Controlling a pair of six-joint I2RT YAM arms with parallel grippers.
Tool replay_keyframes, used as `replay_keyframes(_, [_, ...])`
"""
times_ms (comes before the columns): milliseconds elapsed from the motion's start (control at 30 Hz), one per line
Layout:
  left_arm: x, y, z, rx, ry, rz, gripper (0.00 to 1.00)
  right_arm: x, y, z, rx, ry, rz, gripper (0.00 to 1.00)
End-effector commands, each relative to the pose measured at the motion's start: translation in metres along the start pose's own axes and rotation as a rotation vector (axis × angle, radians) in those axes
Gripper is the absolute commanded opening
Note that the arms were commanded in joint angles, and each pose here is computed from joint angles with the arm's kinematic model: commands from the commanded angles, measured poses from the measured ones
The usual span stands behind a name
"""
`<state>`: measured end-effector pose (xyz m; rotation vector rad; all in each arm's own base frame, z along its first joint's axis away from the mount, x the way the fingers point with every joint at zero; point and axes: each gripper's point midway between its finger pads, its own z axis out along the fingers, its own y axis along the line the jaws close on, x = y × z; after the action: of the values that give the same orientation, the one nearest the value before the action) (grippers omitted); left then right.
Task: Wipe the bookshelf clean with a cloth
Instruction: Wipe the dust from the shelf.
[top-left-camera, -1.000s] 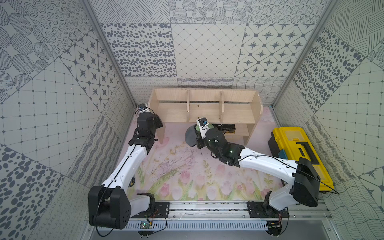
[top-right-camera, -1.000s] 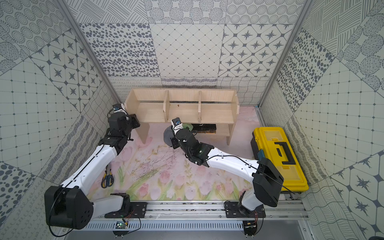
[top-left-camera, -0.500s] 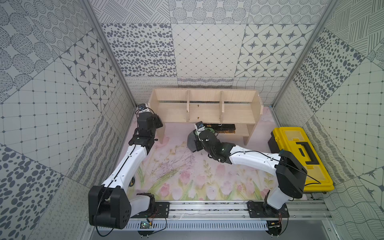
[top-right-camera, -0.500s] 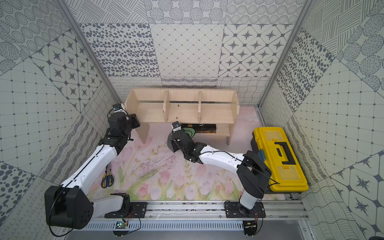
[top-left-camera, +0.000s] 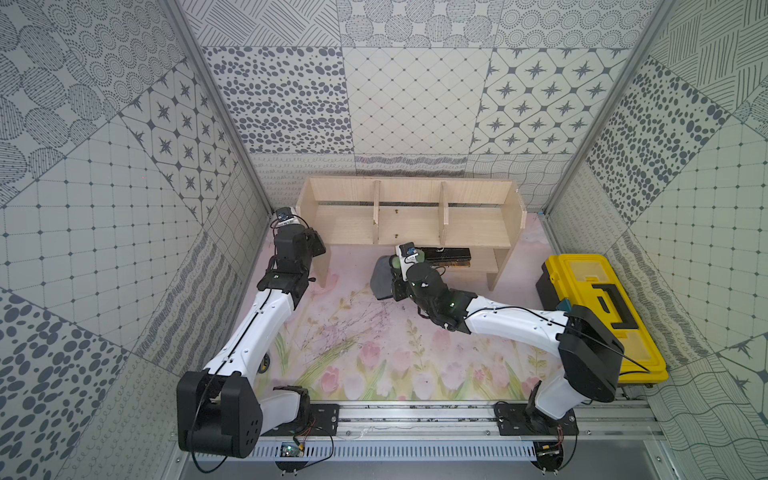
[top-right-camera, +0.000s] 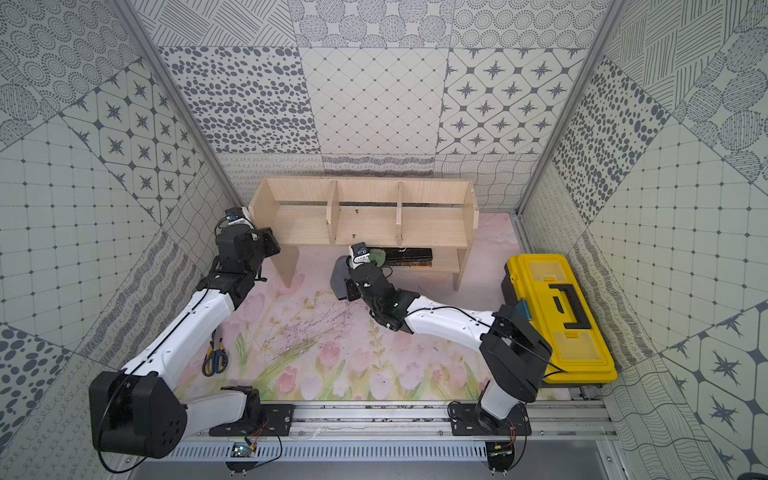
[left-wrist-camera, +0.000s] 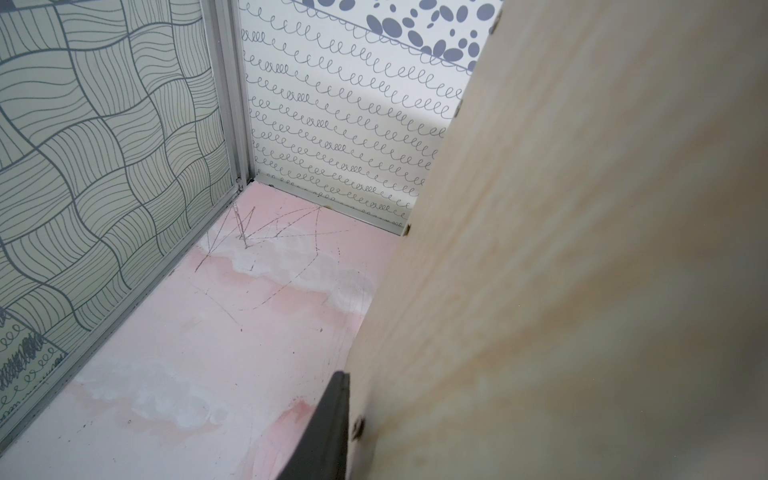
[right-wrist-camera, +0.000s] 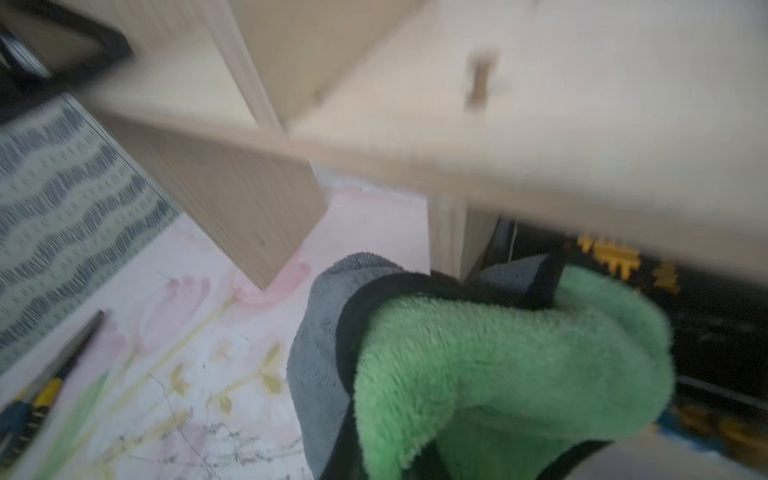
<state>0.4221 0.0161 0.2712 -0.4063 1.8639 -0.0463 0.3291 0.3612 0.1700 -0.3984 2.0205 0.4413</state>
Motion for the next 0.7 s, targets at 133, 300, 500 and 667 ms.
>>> replay_keyframes(133, [0.031, 0.021, 0.005, -0.096, 0.093, -0.220, 0.00, 0.011, -0.057, -0.002, 0.076, -0.007, 0.181, 0.00])
replay_keyframes(300, [0.031, 0.023, 0.005, -0.104, 0.093, -0.217, 0.00, 0.012, -0.137, -0.042, 0.191, -0.070, 0.291, 0.00])
replay_keyframes(500, [0.029, 0.026, 0.004, -0.121, 0.087, -0.211, 0.00, 0.018, -0.256, -0.109, 0.407, -0.156, 0.452, 0.00])
replay_keyframes(667, [0.029, 0.025, 0.004, -0.114, 0.085, -0.215, 0.00, 0.001, -0.294, -0.156, 0.453, -0.224, 0.484, 0.00])
